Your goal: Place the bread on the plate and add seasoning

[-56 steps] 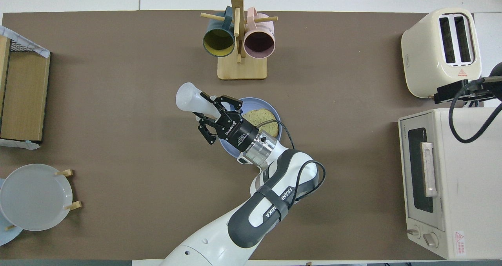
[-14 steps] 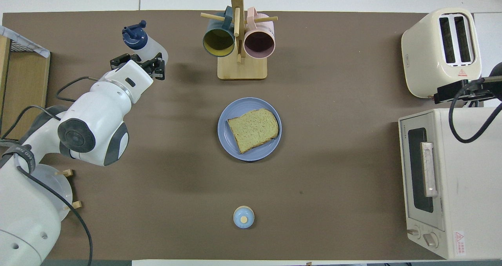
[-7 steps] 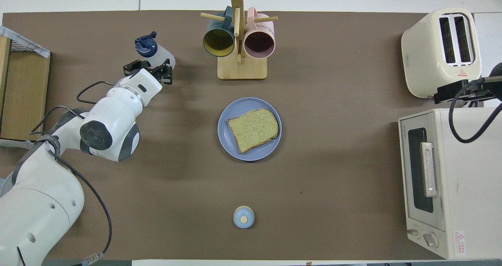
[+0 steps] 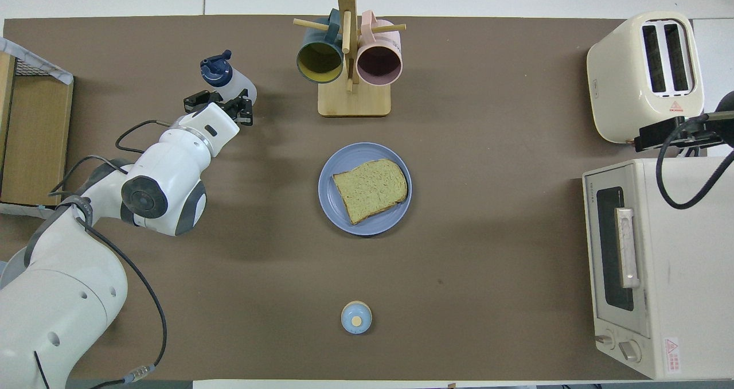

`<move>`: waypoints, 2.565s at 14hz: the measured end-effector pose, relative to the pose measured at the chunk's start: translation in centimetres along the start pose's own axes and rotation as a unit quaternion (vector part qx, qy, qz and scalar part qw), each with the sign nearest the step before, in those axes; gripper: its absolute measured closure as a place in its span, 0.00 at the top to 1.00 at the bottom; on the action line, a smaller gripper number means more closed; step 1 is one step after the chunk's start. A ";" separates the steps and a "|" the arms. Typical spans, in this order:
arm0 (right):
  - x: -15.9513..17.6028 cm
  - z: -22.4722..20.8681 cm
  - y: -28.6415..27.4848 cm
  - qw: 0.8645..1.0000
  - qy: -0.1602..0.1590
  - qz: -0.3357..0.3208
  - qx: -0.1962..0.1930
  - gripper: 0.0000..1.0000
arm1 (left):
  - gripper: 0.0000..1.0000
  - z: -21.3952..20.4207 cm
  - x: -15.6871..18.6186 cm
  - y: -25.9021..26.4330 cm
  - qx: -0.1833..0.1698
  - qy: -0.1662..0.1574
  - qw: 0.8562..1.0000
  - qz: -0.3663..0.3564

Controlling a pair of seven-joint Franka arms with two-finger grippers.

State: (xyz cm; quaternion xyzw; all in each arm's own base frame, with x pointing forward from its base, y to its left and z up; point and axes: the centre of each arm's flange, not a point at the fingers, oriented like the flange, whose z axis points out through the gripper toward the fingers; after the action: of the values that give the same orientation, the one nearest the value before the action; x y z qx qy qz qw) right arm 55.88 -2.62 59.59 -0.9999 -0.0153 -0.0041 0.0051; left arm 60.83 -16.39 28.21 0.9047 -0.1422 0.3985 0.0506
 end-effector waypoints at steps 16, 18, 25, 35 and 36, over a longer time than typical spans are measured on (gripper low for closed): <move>0.0 0.0 0.0 1.000 0.000 0.000 0.000 1.00 | 1.00 -1.9 -1.6 -0.7 0.005 -0.021 1.000 0.021; 0.0 0.0 0.0 1.000 0.000 0.000 0.000 1.00 | 1.00 -4.2 -0.5 0.4 0.010 -0.069 0.997 0.033; 0.0 0.0 0.0 1.000 0.000 0.000 0.000 1.00 | 1.00 -11.9 7.6 9.2 0.024 -0.235 0.970 0.050; 0.0 0.0 0.0 1.000 0.000 0.000 0.000 1.00 | 1.00 -24.3 16.6 -5.0 -0.004 -0.402 0.916 0.009; 0.0 0.0 0.0 1.000 0.000 0.000 0.000 1.00 | 1.00 -25.6 16.5 -7.2 -0.007 -0.403 0.915 0.012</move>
State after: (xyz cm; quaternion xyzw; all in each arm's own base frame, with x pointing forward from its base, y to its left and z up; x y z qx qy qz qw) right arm 55.87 -2.62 59.59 -0.9999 -0.0153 -0.0041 0.0051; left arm 55.47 -7.90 57.89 0.9864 -0.1640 -0.0002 -0.0092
